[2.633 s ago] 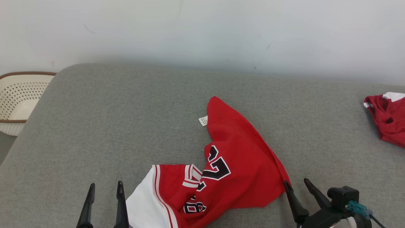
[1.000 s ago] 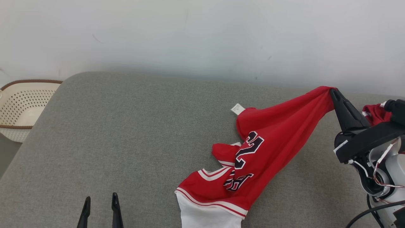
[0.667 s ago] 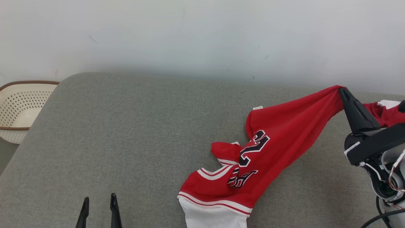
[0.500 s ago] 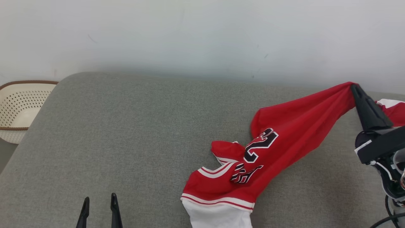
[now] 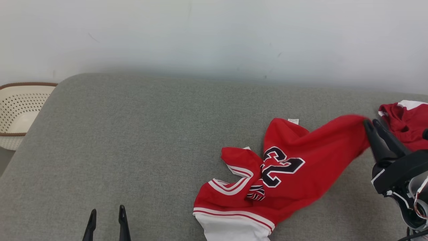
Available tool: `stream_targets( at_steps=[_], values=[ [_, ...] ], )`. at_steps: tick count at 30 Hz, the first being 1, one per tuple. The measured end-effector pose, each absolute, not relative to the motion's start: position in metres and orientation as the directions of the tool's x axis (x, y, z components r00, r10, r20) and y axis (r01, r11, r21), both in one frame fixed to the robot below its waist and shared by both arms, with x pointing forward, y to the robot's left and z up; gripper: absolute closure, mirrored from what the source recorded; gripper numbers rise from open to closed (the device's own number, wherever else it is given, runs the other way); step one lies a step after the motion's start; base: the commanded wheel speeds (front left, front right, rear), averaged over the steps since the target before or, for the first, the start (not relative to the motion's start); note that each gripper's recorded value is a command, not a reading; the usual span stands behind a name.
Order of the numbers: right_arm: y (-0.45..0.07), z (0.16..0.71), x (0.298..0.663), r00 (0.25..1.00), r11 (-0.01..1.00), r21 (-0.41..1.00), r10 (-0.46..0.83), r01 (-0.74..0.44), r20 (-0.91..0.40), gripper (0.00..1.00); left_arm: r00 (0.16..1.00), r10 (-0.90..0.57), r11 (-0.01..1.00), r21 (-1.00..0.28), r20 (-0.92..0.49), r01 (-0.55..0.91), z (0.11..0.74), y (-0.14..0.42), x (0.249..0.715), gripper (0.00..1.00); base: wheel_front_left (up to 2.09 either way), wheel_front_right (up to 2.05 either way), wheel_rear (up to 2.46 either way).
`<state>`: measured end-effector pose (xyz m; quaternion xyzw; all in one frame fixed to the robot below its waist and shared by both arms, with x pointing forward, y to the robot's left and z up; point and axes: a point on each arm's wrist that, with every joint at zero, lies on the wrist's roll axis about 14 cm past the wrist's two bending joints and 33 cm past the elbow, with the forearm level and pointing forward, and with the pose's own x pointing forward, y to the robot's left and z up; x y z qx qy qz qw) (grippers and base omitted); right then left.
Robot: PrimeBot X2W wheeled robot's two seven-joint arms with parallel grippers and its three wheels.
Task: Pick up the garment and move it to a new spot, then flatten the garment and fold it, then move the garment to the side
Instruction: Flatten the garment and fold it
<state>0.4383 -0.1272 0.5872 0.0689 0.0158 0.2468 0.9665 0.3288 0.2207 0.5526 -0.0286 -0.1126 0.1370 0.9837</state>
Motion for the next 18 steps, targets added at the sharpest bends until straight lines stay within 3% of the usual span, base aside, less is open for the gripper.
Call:
stream_targets(
  at_steps=[7,18],
  values=[
    [-0.148,0.572,0.432,0.904,0.901,0.125,0.425,-0.416,-0.050,0.00,0.947,0.246,0.969,-0.085,0.206,-0.233,0.550,0.212,0.336,0.00,0.00,0.00,0.00],
    [-0.175,0.572,0.410,0.944,0.932,0.152,0.327,-0.328,0.029,0.00,0.973,0.139,0.988,-0.089,0.187,-0.124,0.543,0.180,0.349,0.00,0.00,0.00,0.00]
  ],
)
